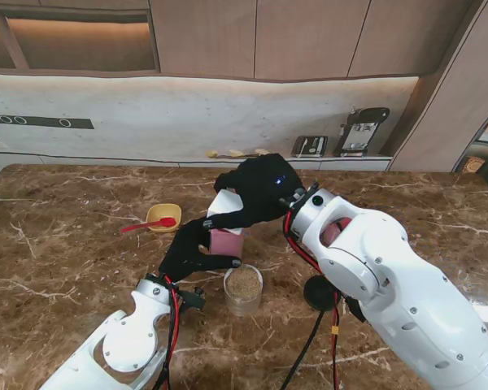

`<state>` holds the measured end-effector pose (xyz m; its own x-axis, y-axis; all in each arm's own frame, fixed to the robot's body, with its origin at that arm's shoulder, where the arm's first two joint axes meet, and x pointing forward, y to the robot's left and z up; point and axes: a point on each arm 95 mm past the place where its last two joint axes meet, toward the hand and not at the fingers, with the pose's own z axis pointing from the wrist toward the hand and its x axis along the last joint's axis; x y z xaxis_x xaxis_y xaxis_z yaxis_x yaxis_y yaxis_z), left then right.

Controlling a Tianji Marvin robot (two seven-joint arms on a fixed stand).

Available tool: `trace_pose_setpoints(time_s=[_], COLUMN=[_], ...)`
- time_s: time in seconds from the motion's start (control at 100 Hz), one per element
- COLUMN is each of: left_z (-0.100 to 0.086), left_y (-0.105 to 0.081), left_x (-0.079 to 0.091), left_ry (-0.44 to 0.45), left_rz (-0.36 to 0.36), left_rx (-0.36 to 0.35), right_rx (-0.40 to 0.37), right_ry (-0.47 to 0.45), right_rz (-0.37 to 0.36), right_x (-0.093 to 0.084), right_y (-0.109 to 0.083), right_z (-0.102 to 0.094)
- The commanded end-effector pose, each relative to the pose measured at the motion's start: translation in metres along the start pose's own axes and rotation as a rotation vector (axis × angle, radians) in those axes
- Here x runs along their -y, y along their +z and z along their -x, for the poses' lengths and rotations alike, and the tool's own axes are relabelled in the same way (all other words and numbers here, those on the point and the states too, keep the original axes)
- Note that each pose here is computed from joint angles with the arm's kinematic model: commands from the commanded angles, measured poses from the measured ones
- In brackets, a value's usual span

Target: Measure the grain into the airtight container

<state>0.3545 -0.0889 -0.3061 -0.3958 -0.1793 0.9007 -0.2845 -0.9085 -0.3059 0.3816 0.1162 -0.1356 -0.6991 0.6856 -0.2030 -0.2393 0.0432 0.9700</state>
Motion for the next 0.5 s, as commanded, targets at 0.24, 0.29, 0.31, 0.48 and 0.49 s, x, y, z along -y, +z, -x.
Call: trace_pose_setpoints(time_s=[0.24,0.29,0.31,0.48,0.49], left_z=[-0.0019,-0.0018,-0.0017,-0.0020,-0.0021], left_y=[0.0006,0.0006,0.0005,-0.0001,-0.0001], left_x=[-0.0030,-0.0029,-0.0028,-0.0023,-0.0023], left_ry=[-0.002,-0.001,-0.001,0.001,0.001], left_rz=[0.005,0.004,0.003,0.001,0.001], left_rx=[-0.008,-0.007,-0.007,-0.005,-0.005], right_rx=[-0.012,-0.017,-0.021,-0.060,-0.062], right_ry=[-0.004,0.003,0.004,0.013,0.014], right_rz=[-0.035,-0.039,-0.042,-0.011,-0.008], right_x=[-0.0041,-0.0043,-0.0044,-0.0028,-0.0027], right_y=[-0.0048,-0.0049,-0.0049,-0.0022,-0.0019], right_z=[-0.0019,-0.0031,-0.0036,-0.0075,-0.0077])
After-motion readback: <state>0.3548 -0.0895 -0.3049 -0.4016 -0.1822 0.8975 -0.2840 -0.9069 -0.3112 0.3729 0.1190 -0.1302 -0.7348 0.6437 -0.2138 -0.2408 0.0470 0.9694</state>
